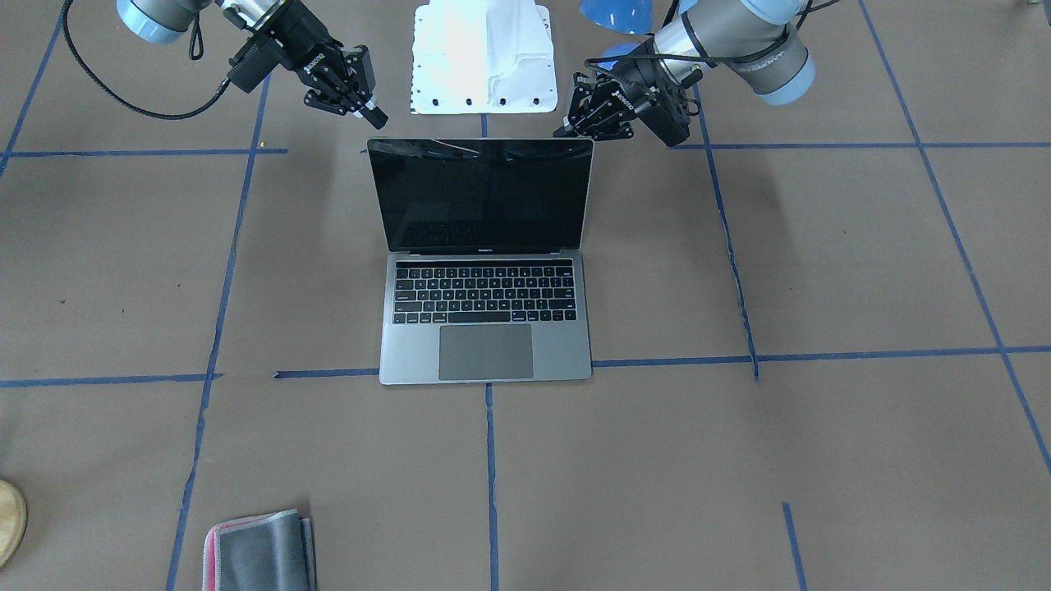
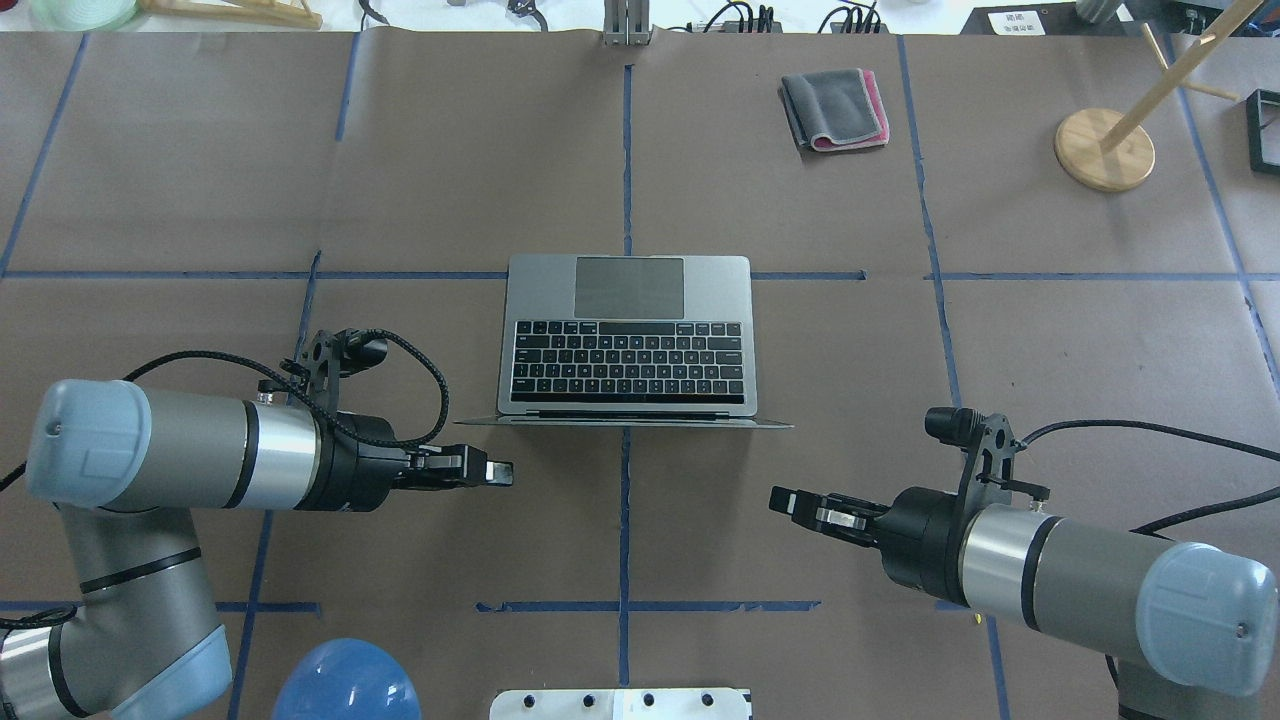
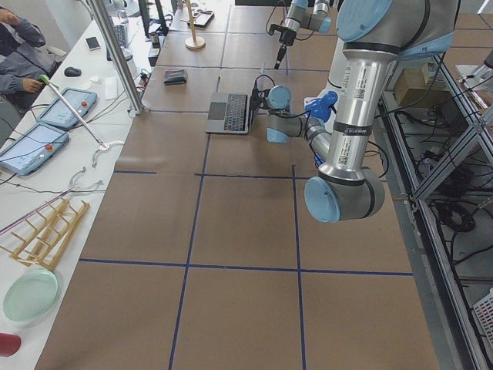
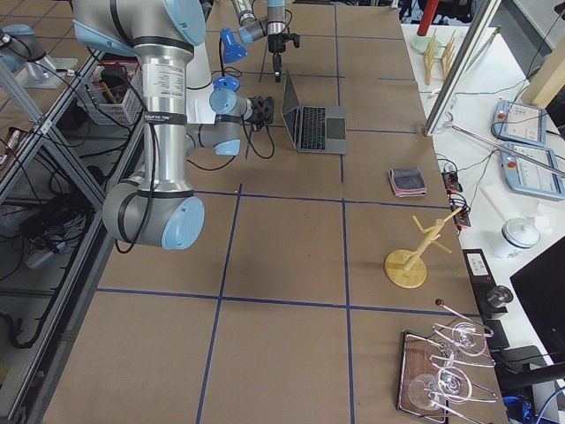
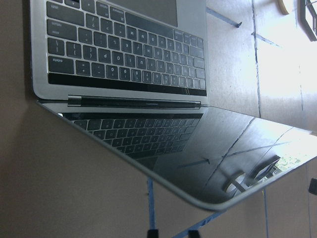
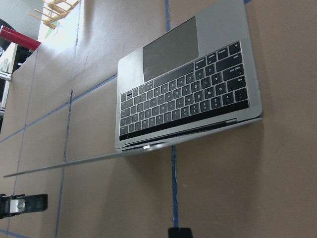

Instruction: Close laptop

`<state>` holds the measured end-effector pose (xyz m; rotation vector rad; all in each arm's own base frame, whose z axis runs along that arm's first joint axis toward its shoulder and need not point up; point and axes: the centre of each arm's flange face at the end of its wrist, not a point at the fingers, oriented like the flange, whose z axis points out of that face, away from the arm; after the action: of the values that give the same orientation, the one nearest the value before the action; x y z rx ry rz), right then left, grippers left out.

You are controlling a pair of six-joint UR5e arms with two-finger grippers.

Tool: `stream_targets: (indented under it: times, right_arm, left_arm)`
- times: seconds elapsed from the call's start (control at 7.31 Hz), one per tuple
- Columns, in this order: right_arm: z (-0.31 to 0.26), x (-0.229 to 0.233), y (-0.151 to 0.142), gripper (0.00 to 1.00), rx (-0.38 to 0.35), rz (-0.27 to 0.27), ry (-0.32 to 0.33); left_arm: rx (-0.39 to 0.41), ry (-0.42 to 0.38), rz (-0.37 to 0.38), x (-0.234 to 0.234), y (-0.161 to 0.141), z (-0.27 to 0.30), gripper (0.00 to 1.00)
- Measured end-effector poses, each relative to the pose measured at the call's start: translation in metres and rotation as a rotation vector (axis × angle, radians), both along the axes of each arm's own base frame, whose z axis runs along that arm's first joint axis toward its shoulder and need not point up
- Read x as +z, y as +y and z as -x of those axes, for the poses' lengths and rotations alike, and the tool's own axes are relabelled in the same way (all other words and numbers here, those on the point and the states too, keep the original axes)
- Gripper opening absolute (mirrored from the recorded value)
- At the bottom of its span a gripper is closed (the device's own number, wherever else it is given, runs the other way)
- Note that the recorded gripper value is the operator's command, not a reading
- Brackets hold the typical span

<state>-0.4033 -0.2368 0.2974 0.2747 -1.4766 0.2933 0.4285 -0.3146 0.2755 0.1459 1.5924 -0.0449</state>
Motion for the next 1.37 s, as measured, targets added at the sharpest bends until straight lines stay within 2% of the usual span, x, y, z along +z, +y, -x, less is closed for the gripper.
stream_targets:
  times: [0.27,0.55,0.82,1.09,1.37]
  right_arm:
    - [0.006,-0.005,-0.003,0.01,0.009,0.007,0.013]
    - [0.004,-0.006,-0.011,0.01,0.028,0.008,0.015]
    - [0.0,-0.016,-0.03,0.01,0.066,0.008,0.017]
    - [0.01,-0.044,-0.052,0.01,0.102,0.019,0.056]
    - [0.008,-0.052,-0.069,0.01,0.129,0.031,0.082]
  left_arm:
    - [-0.051,0.015,0.028,-0.005,-0.004,0.004,0.0]
    - [-0.059,0.015,0.034,-0.005,-0.005,0.003,0.0]
    - [-0.059,0.013,0.036,-0.005,-0.005,0.003,0.0]
    - [-0.064,0.01,0.037,-0.005,-0.007,0.004,0.0]
    - [-0.092,0.001,0.042,-0.002,-0.021,0.011,0.0]
